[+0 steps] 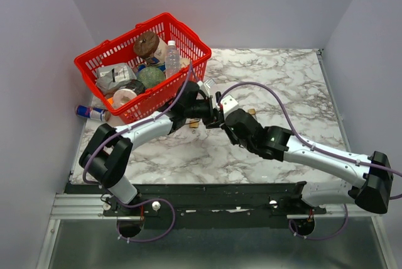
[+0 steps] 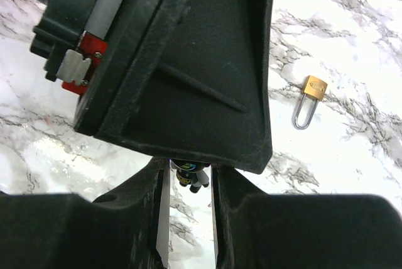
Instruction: Unlock with the key
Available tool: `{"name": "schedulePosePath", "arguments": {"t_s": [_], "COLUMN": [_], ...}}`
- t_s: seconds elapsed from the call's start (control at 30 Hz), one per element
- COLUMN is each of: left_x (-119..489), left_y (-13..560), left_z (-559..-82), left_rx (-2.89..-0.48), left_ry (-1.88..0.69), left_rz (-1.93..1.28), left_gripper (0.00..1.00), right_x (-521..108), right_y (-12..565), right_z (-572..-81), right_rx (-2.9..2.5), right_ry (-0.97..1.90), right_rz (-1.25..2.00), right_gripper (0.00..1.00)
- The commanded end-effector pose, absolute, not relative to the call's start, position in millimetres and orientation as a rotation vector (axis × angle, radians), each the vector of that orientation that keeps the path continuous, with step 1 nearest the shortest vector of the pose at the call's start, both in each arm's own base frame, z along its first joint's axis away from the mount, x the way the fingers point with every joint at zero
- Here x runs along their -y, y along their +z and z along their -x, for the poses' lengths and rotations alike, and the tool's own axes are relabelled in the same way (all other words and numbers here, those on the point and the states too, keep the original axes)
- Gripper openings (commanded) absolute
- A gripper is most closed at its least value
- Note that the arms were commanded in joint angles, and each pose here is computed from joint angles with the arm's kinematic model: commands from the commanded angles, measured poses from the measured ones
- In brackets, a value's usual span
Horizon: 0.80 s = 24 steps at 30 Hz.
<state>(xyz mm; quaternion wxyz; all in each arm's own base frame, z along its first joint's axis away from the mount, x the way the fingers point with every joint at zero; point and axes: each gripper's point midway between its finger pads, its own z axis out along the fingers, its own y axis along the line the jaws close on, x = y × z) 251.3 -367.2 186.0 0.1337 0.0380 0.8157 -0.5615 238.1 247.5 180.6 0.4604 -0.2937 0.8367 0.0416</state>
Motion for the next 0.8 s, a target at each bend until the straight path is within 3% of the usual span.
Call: {"name": "schedulePosePath", "arguments": {"t_s": [0.0, 0.23, 0.6, 0.7, 0.77], "left_x": [378, 378, 378, 378, 378], "left_y": [181, 188, 182, 181, 181], "left_z": [-204, -200, -202, -202, -203], "left_rx": [-2.446, -2.422, -2.435, -2.434, -2.431], "left_ry": [-1.783, -1.831, -1.812, -1.809, -1.804], "left_rz": [-0.252, -0.250, -0.245, -0.246, -0.250], "left_gripper": [0.84, 0.75, 0.48, 0.35, 0.20], "right_x": [-257, -264, -257, -254, -253], "right_y": [206, 204, 186, 185, 185], "right_z": [-262, -264, -255, -253, -252], "right_rx": [-1.915, -1.891, -1.952, -1.954, -1.958], "right_ry": [0.101, 0.107, 0.110, 0.118, 0.125], "right_rz": [0.609, 0.620, 0.600, 0.586, 0.572], "right_gripper": [0.01, 0.01, 0.01, 0.01, 0.01]}}
